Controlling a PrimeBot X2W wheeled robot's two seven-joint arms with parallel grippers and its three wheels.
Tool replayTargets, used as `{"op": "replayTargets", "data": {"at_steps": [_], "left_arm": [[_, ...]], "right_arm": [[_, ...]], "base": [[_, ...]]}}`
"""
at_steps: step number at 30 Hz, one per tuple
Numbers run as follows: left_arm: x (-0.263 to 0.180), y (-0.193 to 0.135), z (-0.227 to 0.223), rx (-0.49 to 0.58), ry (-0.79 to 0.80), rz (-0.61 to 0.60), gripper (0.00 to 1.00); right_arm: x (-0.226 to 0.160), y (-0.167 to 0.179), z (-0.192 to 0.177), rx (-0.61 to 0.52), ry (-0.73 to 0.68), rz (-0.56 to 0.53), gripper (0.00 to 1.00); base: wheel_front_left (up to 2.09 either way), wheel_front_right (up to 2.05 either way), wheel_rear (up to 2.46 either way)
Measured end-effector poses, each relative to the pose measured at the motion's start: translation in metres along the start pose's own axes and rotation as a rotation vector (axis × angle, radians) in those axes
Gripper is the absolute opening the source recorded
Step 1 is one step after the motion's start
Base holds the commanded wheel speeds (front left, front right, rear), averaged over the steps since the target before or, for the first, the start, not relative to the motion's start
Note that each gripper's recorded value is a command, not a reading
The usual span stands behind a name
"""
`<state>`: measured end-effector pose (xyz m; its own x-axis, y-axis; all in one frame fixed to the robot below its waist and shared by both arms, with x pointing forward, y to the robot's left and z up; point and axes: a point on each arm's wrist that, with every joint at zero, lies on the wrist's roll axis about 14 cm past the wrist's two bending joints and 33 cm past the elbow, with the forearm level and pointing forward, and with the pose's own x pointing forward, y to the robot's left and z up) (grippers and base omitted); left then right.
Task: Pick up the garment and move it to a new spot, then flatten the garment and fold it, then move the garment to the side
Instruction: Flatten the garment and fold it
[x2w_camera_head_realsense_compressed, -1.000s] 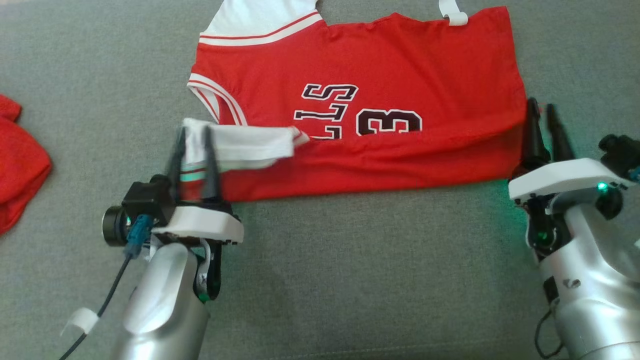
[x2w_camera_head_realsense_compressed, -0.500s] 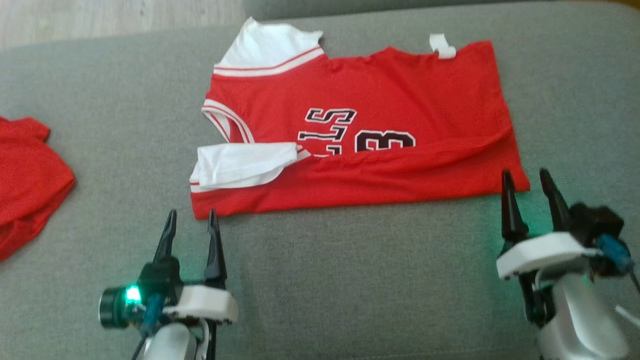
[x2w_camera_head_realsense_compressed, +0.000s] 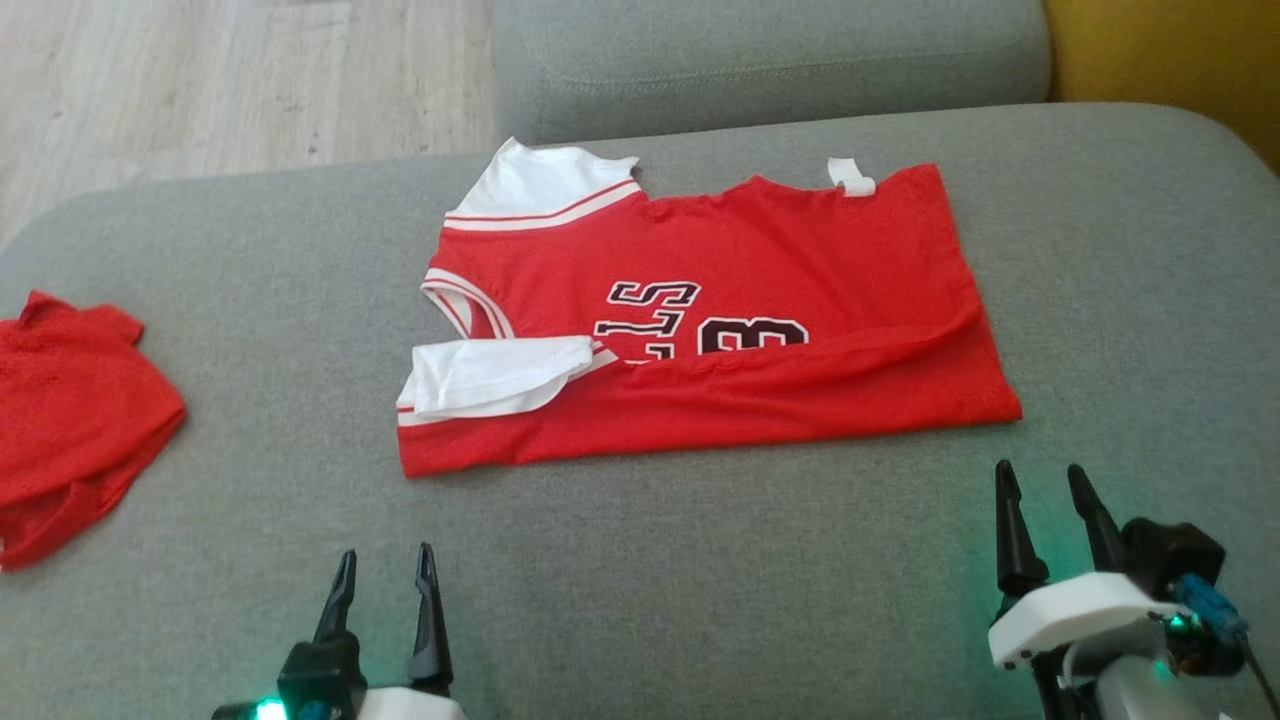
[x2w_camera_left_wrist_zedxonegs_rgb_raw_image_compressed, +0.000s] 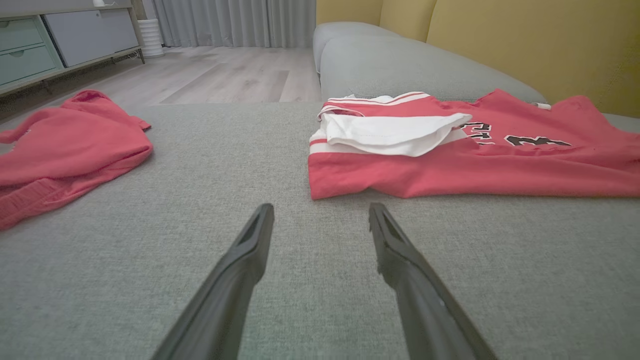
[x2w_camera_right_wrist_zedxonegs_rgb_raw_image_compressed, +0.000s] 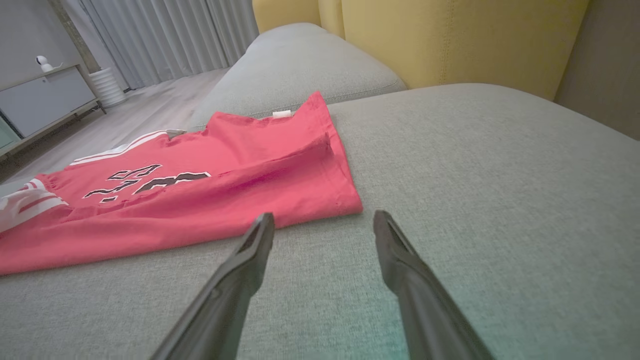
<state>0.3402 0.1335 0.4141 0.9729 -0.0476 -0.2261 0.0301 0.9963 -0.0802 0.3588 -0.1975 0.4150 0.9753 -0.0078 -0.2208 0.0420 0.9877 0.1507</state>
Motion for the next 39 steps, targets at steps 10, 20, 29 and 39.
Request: {"op": "replayTargets", "data": {"at_steps": [10,20,29,39], "left_arm": [[0.015,-0.006,-0.008,-0.059,0.041,-0.031,1.0],[0.076,-0.01,-0.001,-0.124,0.055,-0.044,1.0],[0.101,-0.012,-0.034,-0.122,0.157,-0.037,1.0],[0.109,-0.019,-0.043,-0.109,0.179,-0.059,0.0]], "right_arm": [[0.003,-0.001,-0.012,0.016,0.038,-0.007,1.0],[0.043,0.009,0.007,0.021,-0.005,0.023,1.0],[0.06,-0.01,0.011,0.031,-0.017,-0.027,1.0],[0.072,-0.028,-0.015,0.042,0.081,-0.091,1.0]], "base": [[0.0,0.0,0.0],[0.0,0.0,0.0],[0.0,0.0,0.0],[0.0,0.0,0.0]]}}
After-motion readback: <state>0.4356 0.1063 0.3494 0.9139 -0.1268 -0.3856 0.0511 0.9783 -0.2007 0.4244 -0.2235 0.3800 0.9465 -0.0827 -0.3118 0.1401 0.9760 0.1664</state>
